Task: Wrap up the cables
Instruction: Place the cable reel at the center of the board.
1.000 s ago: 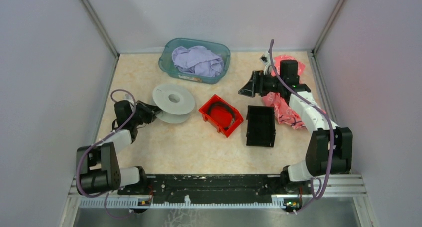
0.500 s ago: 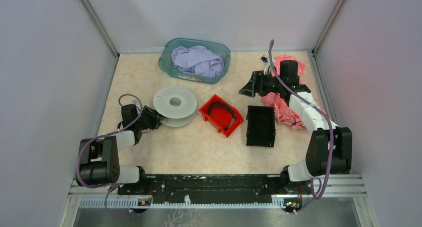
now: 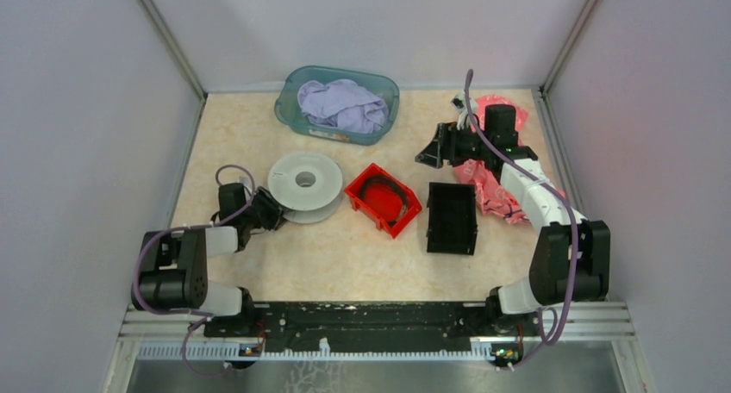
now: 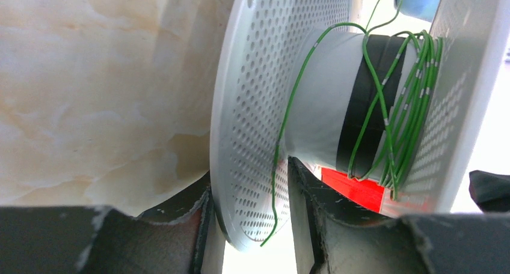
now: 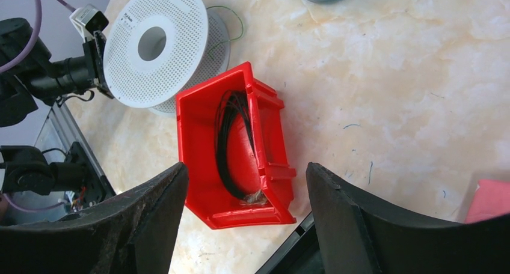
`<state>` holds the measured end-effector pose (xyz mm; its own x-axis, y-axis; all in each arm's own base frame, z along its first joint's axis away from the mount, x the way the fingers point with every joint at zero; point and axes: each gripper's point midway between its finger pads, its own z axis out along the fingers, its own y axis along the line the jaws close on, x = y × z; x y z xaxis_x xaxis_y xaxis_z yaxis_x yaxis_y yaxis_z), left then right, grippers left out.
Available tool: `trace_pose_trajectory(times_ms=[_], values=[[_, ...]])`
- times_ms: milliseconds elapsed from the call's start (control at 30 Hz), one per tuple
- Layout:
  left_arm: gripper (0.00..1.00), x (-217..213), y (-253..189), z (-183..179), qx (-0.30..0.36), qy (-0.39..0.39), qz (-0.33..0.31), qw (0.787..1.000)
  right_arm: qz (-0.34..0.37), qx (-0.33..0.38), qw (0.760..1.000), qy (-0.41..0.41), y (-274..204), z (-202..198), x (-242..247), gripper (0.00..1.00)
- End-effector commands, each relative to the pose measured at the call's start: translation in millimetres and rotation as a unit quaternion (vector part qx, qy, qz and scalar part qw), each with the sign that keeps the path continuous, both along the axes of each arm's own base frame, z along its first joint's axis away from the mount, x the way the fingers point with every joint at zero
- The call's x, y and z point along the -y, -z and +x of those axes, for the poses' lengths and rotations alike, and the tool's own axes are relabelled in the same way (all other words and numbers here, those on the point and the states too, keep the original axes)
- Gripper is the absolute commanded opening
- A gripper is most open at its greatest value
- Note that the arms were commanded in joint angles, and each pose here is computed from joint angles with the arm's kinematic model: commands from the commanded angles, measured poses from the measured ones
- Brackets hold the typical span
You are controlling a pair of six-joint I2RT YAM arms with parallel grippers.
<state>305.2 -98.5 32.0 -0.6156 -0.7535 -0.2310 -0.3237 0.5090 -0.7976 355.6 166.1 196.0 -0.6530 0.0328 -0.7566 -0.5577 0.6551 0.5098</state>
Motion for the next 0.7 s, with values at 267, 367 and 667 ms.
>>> trace_pose_trajectory(times_ms=[267, 367, 667], values=[[0.55, 16, 8, -2, 0.003, 0.033, 0.027, 0.999, -0.013, 0.041, 0.999, 0.003, -11, 5, 4, 0.72], [0.55, 15, 10, -3, 0.001, 0.035, 0.034, 0.999, -0.015, 0.041, 0.999, 0.003, -10, 5, 4, 0.72], [0.57, 11, -4, 8, 0.018, 0.049, 0.067, 0.996, -0.028, 0.06, 0.998, 0.006, -20, 5, 8, 0.72]])
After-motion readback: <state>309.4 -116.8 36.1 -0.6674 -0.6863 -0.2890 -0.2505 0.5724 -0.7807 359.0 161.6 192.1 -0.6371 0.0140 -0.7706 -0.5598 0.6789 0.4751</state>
